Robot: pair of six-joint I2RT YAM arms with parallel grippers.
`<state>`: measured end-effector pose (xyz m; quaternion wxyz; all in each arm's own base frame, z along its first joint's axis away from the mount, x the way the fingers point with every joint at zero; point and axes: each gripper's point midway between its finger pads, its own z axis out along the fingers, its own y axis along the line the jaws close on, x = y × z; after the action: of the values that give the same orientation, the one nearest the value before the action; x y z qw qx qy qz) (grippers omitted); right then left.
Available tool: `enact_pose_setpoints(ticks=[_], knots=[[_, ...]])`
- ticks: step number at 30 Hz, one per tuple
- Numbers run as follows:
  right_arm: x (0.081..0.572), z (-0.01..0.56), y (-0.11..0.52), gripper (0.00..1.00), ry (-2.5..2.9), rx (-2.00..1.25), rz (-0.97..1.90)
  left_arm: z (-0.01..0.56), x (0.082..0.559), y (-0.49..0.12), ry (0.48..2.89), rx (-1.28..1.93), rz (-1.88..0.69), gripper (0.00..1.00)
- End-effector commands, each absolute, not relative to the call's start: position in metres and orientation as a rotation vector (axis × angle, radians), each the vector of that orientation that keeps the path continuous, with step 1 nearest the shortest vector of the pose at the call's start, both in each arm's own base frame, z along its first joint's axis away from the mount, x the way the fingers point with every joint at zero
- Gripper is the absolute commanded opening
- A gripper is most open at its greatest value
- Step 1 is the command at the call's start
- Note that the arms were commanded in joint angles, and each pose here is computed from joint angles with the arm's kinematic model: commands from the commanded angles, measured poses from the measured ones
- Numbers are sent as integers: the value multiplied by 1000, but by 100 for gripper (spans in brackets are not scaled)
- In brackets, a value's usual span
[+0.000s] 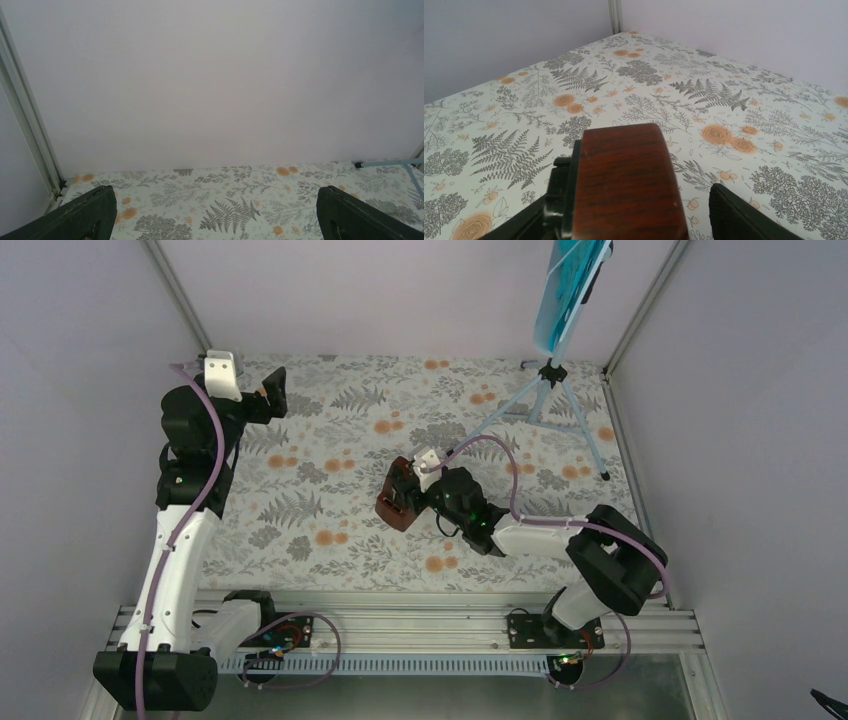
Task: Pack up the instrument practice props
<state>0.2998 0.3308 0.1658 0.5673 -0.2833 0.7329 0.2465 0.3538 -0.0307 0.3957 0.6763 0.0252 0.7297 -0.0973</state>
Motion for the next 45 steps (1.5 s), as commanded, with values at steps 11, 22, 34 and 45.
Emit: enact_pose_setpoints(ticks=[11, 22, 34, 45], knots=[[279, 212, 323, 100, 1624, -751, 642, 399, 353, -31, 1620, 68, -216, 100], [286, 250, 210, 100, 1696, -398, 574, 402, 331, -118, 1524, 447, -555, 100], [274, 217, 152, 99, 1739, -252, 637, 314, 273, -188, 1535, 464, -1015, 100], [251, 229, 152, 100, 1643, -301, 691, 199, 253, -245, 1654, 835, -947, 99]])
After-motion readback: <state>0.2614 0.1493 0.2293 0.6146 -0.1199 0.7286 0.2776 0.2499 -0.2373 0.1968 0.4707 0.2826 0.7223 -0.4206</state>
